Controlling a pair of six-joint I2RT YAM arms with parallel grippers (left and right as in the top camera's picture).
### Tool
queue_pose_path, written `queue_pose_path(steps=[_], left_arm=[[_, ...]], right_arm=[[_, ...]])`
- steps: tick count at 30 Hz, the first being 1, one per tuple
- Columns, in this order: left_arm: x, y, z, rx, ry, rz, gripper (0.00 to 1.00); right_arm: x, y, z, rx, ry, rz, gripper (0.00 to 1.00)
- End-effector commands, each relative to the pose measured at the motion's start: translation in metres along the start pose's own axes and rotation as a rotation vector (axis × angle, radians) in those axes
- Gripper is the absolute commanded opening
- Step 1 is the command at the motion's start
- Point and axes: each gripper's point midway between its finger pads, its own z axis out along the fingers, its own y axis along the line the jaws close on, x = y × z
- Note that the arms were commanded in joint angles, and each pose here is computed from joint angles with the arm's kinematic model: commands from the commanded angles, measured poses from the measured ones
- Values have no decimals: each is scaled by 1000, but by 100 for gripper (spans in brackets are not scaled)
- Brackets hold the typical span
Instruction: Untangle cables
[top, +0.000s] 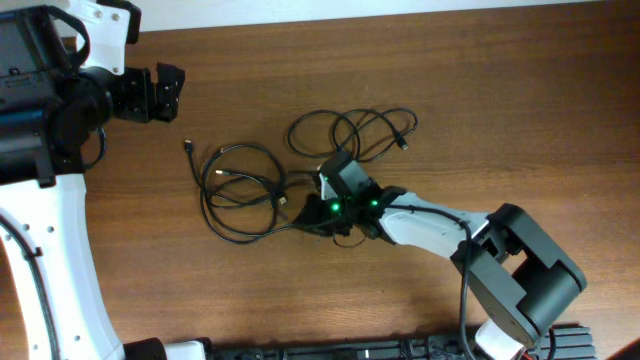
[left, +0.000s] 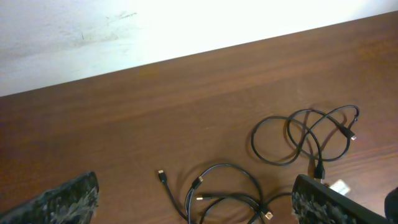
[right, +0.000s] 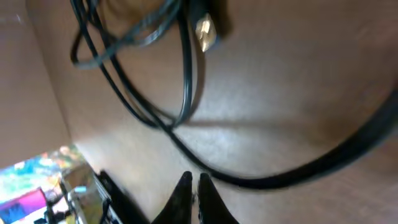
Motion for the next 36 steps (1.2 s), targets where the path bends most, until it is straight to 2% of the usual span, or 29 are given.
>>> queue_pose_path(steps=[1, 4, 6, 8, 9, 10, 12, 14, 17, 22, 26, 27, 29, 30, 31, 32, 36], left_arm=[[-7, -2, -11, -9, -32, 19, 99], [-7, -2, -11, -9, -32, 19, 99], [-7, -2, -11, -8, -32, 19, 99], [-7, -2, -11, -9, -32, 19, 99], [-7, -2, -11, -9, -32, 19, 99], [-7, -2, -11, -8, -32, 19, 99], [-7, -2, -11, -8, -32, 19, 99], [-7, -2, -11, -8, -32, 19, 99], [-7, -2, -11, -8, -32, 19, 99], [-7, -2, -11, -9, -32, 19, 99], [-7, -2, -11, -8, -32, 19, 99], [-7, -2, -11, -9, -32, 19, 99], [-7, -2, -11, -8, -32, 19, 99], [-7, -2, -11, -8, -32, 19, 99], [-7, -2, -11, -8, -32, 19, 99], [-7, -2, -11, -8, -32, 19, 99], [-7, -2, -11, -8, -32, 19, 99]], right_arm=[[-33, 9, -20, -10, -105, -32, 4], [-54, 40, -55, -20, -200, -137, 4], [-77, 81, -116, 16, -352, -262, 4], [-84, 86, -150, 95, -419, -271, 4], [-82, 81, -160, 135, -426, -251, 12], [-78, 73, -160, 164, -406, -233, 40], [-71, 52, -147, 219, -349, -198, 81], [-67, 31, -128, 260, -292, -158, 86], [-59, 5, -87, 277, -165, -86, 87], [-44, -9, -22, 186, 16, -61, 87], [-34, -33, 1, 204, 91, 23, 87], [-34, -35, 3, 207, 94, 26, 84], [-39, -28, 6, 177, 75, 3, 65], [-43, -20, 7, 142, 65, -16, 50], [-49, -7, 9, 81, 51, -49, 23], [-54, 10, 10, 3, 43, -88, 4], [-77, 45, -1, -101, -36, -183, 4]])
